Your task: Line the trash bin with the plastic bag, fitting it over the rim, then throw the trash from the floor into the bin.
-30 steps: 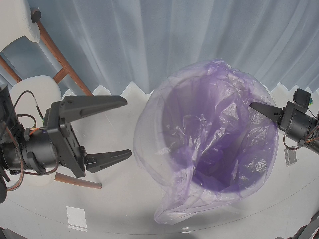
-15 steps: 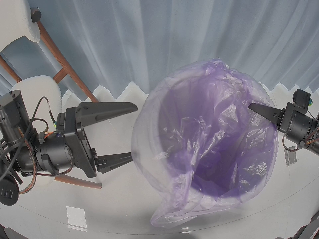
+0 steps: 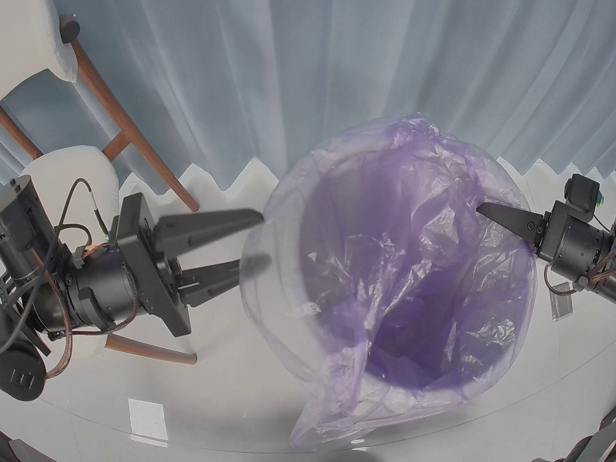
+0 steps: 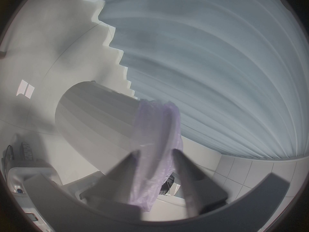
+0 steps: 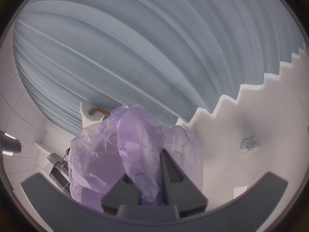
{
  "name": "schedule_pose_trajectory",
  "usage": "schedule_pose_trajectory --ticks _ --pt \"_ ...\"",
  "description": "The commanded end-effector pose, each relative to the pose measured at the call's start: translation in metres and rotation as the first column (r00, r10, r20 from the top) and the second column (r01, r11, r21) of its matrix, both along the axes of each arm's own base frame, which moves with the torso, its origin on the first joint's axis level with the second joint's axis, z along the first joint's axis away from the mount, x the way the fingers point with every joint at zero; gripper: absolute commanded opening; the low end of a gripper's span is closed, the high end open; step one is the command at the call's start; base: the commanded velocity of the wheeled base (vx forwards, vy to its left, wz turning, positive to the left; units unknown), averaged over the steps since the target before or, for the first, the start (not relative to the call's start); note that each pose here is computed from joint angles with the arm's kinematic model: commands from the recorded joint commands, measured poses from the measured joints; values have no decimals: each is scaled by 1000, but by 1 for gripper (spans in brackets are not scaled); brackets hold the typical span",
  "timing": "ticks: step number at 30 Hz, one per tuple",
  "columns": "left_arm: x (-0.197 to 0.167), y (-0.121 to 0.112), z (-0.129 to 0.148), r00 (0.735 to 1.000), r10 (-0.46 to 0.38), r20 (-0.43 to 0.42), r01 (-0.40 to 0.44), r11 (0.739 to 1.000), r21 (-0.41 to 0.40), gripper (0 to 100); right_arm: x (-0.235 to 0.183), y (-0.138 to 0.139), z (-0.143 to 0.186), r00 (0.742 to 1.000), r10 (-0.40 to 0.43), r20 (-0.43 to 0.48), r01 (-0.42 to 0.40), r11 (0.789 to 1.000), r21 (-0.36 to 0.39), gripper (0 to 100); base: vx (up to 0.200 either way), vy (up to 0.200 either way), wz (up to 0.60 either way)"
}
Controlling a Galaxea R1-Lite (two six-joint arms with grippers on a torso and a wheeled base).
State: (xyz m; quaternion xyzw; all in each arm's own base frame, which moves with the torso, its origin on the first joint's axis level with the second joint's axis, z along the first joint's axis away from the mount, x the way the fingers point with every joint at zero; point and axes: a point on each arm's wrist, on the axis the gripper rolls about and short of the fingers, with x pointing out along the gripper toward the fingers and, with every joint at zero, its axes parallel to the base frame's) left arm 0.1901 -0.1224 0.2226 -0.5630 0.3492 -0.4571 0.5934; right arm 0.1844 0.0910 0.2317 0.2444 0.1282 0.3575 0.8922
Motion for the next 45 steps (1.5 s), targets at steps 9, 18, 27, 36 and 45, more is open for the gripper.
schedule_pose_trajectory --ticks 9,18,27,36,45 --pt "19 5 -10 998 64 -2 -64 998 1 0 -1 -1 3 1000 -3 6 3 1000 9 0 0 0 0" --pt "41 8 -28 992 116 -47 -114 993 29 0 -1 -1 6 1000 -1 1 1 999 33 0 0 0 0" --pt "55 5 -46 987 139 -74 -136 990 46 0 -16 -6 18 997 72 6 -72 992 103 0 0 0 0" --pt "53 2 -53 988 123 -94 -118 991 58 0 -14 -6 16 997 71 -3 -70 993 98 0 0 0 0" --pt "33 3 -50 997 75 19 -74 997 -4 0 -11 -5 12 998 68 -17 -66 994 89 0 0 0 0"
